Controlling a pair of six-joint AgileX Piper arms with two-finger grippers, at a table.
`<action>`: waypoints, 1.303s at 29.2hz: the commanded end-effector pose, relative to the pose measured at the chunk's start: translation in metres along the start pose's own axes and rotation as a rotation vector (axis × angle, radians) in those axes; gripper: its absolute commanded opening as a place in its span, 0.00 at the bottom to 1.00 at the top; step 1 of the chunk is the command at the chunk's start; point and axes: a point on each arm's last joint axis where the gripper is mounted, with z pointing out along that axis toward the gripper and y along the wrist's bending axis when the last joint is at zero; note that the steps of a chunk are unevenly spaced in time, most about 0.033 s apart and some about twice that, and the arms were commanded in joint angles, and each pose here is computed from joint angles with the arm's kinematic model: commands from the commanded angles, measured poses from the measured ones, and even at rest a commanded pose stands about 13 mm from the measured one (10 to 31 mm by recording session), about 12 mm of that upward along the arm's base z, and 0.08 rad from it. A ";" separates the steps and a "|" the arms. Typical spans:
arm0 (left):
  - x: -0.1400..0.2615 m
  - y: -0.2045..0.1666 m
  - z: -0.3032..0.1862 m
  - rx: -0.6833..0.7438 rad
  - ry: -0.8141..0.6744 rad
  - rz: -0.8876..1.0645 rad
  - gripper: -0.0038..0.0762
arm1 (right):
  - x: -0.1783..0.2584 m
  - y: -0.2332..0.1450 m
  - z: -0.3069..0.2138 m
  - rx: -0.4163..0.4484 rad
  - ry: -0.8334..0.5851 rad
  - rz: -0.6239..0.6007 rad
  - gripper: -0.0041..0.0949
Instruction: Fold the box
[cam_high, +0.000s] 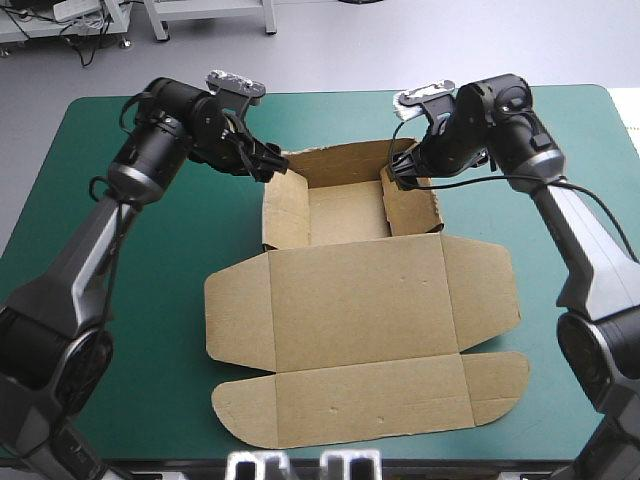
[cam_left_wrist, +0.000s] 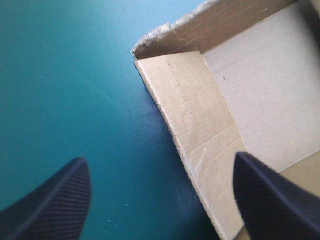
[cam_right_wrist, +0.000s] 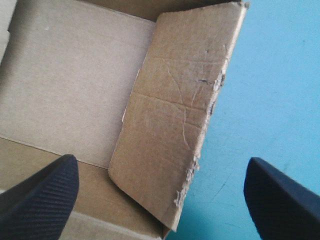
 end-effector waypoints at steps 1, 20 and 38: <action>0.014 0.003 -0.081 0.023 -0.136 0.051 0.48 | 0.006 0.001 -0.067 0.017 -0.142 -0.042 0.88; 0.205 0.019 -0.129 -0.073 -0.037 0.175 0.04 | 0.006 -0.003 -0.070 0.076 -0.146 -0.131 0.85; 0.261 0.022 -0.151 -0.079 -0.153 0.051 0.04 | -0.005 -0.038 0.098 -0.048 0.110 0.007 0.64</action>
